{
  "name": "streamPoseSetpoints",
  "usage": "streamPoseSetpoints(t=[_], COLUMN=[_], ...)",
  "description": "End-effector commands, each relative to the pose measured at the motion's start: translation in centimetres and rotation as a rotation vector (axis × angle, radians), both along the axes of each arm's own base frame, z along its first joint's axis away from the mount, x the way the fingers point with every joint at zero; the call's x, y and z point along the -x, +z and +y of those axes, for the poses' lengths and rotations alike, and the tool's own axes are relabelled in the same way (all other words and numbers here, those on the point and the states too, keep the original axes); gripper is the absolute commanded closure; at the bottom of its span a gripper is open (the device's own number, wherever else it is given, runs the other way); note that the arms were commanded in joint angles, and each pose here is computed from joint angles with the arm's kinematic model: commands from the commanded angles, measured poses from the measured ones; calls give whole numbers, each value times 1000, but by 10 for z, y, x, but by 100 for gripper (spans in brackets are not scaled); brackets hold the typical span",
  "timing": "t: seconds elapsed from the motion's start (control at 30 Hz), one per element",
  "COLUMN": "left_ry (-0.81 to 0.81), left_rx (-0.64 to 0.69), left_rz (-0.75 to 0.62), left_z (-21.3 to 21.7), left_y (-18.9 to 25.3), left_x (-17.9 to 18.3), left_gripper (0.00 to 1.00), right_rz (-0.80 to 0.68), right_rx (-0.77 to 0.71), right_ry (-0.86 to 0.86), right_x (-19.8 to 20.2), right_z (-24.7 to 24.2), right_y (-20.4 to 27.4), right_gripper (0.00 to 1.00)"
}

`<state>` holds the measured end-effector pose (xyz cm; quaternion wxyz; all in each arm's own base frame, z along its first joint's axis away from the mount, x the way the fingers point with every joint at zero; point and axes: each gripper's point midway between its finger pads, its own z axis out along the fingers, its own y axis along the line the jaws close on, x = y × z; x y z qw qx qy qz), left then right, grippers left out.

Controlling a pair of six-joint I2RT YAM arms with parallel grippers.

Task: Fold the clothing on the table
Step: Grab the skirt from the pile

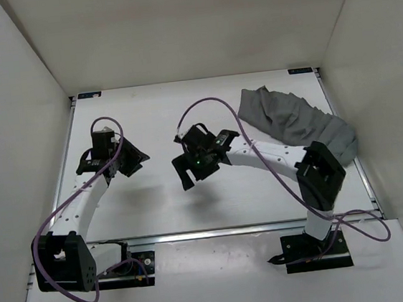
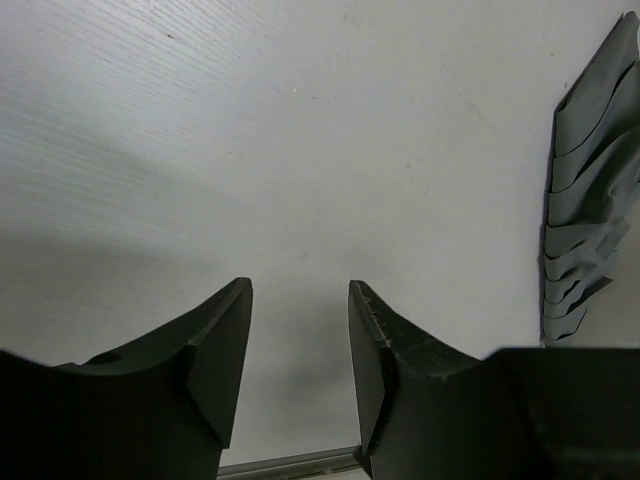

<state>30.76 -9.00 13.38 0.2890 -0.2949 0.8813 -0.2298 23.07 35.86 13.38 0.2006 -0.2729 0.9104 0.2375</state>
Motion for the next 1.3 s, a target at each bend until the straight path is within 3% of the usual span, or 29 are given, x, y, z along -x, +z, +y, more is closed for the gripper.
streamPoseSetpoints(t=[0.0,0.1,0.17,0.23,0.27,0.3,0.33,0.37,0.43,0.47,0.57,0.8,0.9,0.93,1.0,1.03,1.13,1.27], left_ry=[-15,-13,-27,-37,-40,-37,-33,-37,-50,-60,-56,-54,-46,-48,-44,-38,-41,-28], left_rx=[-15,-1,0,7,6,10,8,8,7,10,5,0,-1,-4,-3,-8,-11,-5], left_rz=[-30,-24,-17,0,-13,-16,-12,-8,-7,0,2,1,2,3,-1,-5,-19,-48], left_z=[0,0,-5,-9,-9,-10,-10,-12,-15,-17,-17,-15,-12,-12,-10,-7,-5,-1], left_y=[10,6,3,-2,1,1,0,-1,-1,-2,-4,-2,0,1,2,4,10,22], left_x=[3,2,3,6,3,2,2,2,1,2,0,0,-1,1,0,-1,-1,-3], left_gripper=[46,45,46,46,46,46,46,46,46,46,47,46,46,46,46,48,55,54], right_rz=[-10,-52,-75,-59,-48,-22,-17,-13,-7,1,15,177,198,204,204,188,61,-132], right_rx=[62,84,118,143,137,151,157,166,223,260,355,376,352,342,308,283,229,143], right_ry=[-94,-236,-384,-609,-661,-793,-907,-951,-1122,-1156,-1242,-1227,-1150,-1133,-1067,-1041,-841,-639], right_x=[-27,-69,-98,-133,-136,-142,-145,-145,-141,-136,-132,-134,-143,-145,-151,-155,-166,-161], right_z=[-23,-84,-146,-234,-253,-300,-341,-359,-418,-434,-466,-468,-448,-442,-417,-407,-338,-255], right_y=[-7,0,-5,-13,-15,-23,-23,-30,-37,-44,-57,-108,-112,-111,-106,-96,-47,50], right_gripper=[22,19,33,63,72,72,83,86,80,64,45,39,43,48,88,100,100,100])
